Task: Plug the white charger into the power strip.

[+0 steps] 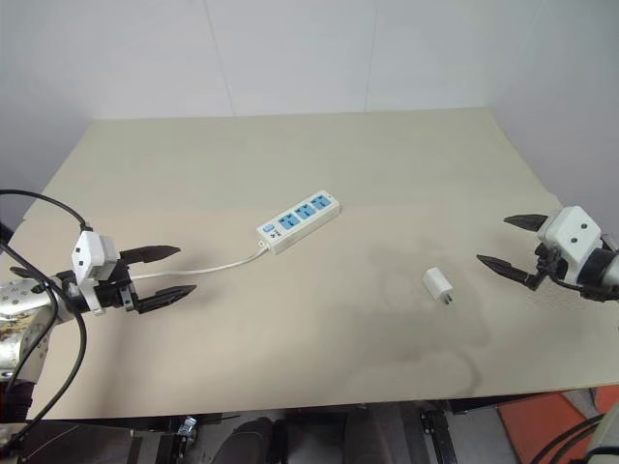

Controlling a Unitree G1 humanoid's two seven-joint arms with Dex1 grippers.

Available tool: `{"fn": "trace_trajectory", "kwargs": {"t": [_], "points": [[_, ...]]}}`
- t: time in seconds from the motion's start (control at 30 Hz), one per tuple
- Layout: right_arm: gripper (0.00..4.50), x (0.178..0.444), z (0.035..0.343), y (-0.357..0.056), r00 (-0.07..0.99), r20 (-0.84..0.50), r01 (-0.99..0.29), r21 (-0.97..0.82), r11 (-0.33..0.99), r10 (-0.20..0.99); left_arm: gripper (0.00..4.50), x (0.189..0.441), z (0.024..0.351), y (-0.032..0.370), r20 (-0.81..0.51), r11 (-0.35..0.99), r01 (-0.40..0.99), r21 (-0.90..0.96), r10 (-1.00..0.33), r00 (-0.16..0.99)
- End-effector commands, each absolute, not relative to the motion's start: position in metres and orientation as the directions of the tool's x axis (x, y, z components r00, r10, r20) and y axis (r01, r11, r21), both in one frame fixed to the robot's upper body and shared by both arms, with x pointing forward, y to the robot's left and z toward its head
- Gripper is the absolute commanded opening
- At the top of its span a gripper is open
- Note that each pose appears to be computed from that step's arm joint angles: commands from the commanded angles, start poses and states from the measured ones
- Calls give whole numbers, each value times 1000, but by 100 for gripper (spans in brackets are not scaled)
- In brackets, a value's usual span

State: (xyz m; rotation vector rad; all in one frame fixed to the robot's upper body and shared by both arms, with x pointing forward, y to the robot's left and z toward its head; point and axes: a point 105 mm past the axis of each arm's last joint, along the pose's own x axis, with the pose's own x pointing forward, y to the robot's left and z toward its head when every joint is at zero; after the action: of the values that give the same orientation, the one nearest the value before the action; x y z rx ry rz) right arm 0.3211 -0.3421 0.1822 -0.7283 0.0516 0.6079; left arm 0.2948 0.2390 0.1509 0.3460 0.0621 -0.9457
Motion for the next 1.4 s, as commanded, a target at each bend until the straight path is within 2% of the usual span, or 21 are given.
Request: {"fn": "trace_trajectory", "kwargs": {"t": [0.03,0.77,1.07,1.23,1.4], "points": [[450,321,191,-348,862,-193,-479,-612,629,468,447,296,161,239,-179,529,794,298,-787,591],[450,318,179,-348,860,-236,-490,-632,601,453,447,299,159,238,-183,552,781,292,-770,612],[450,327,178,-330,826,-223,-531,-614,584,518,447,345,140,208,-187,573,786,232,-767,614],[450,331,177,-320,813,-201,-536,-627,566,547,447,371,120,188,-258,574,796,190,-753,605],[450,329,174,-316,807,-186,-533,-637,557,560,447,384,107,176,-325,560,801,212,-733,598]]}}
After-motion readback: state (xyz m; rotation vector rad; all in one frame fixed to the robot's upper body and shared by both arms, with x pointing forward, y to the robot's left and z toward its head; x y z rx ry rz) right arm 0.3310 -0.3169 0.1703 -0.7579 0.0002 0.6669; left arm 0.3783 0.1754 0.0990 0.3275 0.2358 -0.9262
